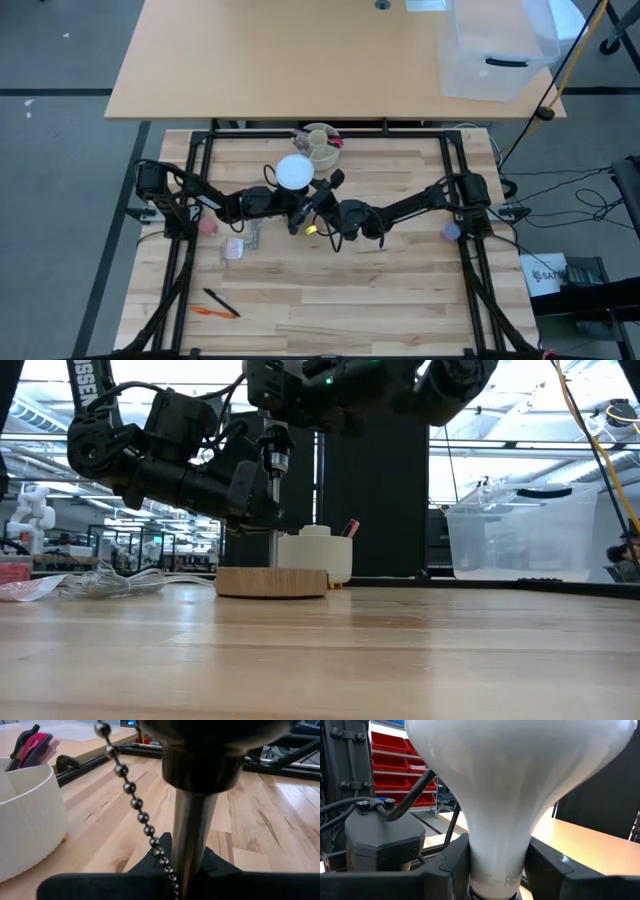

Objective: Screw lightbulb
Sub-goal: Remove the lightbulb from the wooden lamp

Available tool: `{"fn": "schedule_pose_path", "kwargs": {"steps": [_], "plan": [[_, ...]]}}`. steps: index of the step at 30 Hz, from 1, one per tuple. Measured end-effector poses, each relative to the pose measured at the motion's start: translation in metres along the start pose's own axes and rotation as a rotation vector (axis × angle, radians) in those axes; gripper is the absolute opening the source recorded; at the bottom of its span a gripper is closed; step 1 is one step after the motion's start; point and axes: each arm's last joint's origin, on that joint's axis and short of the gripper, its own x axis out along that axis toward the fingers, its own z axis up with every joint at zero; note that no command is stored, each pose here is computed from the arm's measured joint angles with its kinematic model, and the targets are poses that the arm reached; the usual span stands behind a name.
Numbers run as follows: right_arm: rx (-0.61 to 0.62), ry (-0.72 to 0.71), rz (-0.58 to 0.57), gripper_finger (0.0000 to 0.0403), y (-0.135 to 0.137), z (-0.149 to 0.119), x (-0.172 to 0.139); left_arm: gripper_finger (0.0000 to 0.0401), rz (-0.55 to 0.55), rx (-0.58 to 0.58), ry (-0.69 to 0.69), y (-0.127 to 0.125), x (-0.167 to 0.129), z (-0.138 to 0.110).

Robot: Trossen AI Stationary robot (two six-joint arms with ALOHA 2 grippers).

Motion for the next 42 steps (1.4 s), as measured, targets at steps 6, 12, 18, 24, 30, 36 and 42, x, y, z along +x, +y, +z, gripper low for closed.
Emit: {"fn": "schedule_pose_path", "kwargs": {"steps": [6, 12, 18, 24, 30, 36, 42], "plan": [[-0.033, 0.009, 0.003, 0.0149, 0.000, 0.000, -0.001, 0.0023, -0.053, 0.019, 0.005, -0.001, 0.000, 0.000], [-0.094, 0.057, 0.054, 0.0147, 0.000, 0.005, -0.003, 0.0023, -0.096, 0.049, 0.008, -0.002, 0.000, -0.001], [-0.165, 0.113, 0.133, 0.0152, -0.004, 0.016, -0.007, 0.0023, -0.144, 0.094, 0.014, -0.003, 0.000, -0.001], [-0.214, 0.155, 0.245, 0.0152, -0.014, 0.025, -0.006, 0.0023, -0.191, 0.120, 0.012, -0.004, -0.001, -0.001], [-0.242, 0.193, 0.394, 0.0152, -0.026, 0.035, -0.004, 0.0023, -0.279, 0.145, 0.009, -0.007, -0.001, -0.001], [-0.243, 0.219, 0.542, 0.0154, -0.036, 0.037, 0.001, 0.0023, -0.402, 0.171, 0.007, -0.010, -0.002, -0.002], [-0.246, 0.209, 0.706, 0.0152, -0.042, 0.036, 0.005, 0.0023, -0.518, 0.194, 0.006, -0.013, -0.004, -0.002]]}}
